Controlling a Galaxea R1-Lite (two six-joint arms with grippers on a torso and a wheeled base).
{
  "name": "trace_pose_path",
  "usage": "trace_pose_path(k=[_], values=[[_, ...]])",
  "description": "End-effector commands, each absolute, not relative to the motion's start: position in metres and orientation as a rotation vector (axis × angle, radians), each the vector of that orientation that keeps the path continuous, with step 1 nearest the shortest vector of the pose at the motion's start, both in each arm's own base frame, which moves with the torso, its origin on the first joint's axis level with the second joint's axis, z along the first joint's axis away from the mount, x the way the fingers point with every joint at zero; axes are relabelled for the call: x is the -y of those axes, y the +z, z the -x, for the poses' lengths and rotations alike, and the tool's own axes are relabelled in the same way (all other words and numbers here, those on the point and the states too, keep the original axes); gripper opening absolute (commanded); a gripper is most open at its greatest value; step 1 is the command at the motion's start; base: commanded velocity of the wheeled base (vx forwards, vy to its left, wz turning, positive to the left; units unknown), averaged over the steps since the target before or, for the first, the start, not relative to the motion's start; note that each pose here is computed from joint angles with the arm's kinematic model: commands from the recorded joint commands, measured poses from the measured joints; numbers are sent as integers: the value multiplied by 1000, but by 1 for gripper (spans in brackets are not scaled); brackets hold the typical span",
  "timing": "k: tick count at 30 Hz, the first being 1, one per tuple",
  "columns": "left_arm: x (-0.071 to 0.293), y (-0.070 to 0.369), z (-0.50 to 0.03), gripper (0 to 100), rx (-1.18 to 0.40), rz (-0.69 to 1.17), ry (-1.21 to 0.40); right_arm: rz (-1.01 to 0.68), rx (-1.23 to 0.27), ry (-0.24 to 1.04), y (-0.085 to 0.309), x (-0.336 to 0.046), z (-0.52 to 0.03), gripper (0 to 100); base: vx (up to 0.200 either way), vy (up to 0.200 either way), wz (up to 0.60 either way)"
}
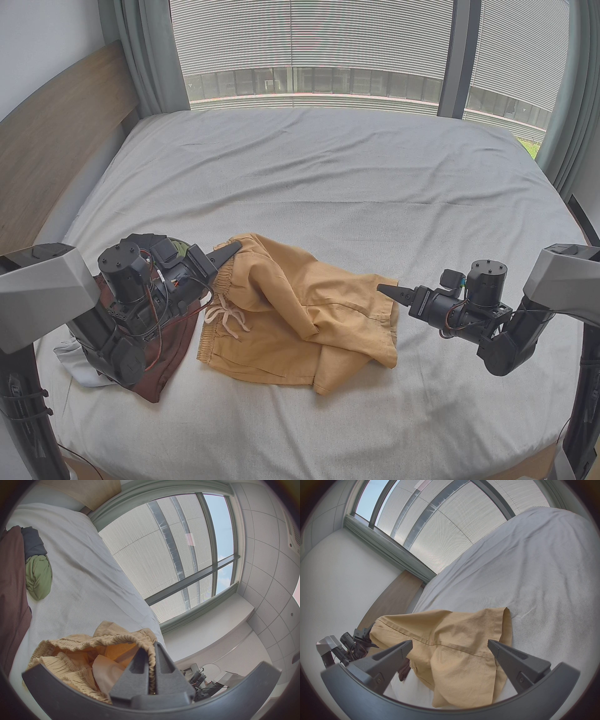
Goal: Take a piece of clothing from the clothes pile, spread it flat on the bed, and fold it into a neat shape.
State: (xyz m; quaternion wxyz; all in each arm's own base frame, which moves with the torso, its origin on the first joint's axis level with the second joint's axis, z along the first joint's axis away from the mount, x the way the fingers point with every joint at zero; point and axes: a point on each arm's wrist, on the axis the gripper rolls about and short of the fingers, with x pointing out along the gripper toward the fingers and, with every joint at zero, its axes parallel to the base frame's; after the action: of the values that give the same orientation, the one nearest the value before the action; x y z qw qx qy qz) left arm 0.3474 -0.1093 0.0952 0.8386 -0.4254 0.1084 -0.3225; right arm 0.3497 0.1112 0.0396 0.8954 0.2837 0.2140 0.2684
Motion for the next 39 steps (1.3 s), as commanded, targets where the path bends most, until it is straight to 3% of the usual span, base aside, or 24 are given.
trace_pose_path(k=[1, 23, 39], values=[[110, 93, -348, 0, -234, 901, -680, -588, -474, 543, 21, -114, -359, 100, 0, 0, 0], [105, 91, -352, 0, -228, 902, -665, -593, -545, 512, -24, -121, -376, 100, 0, 0, 0], [105, 91, -352, 0, -228, 902, -665, -742, -522, 562, -47, -141, -385, 100, 0, 0, 0]])
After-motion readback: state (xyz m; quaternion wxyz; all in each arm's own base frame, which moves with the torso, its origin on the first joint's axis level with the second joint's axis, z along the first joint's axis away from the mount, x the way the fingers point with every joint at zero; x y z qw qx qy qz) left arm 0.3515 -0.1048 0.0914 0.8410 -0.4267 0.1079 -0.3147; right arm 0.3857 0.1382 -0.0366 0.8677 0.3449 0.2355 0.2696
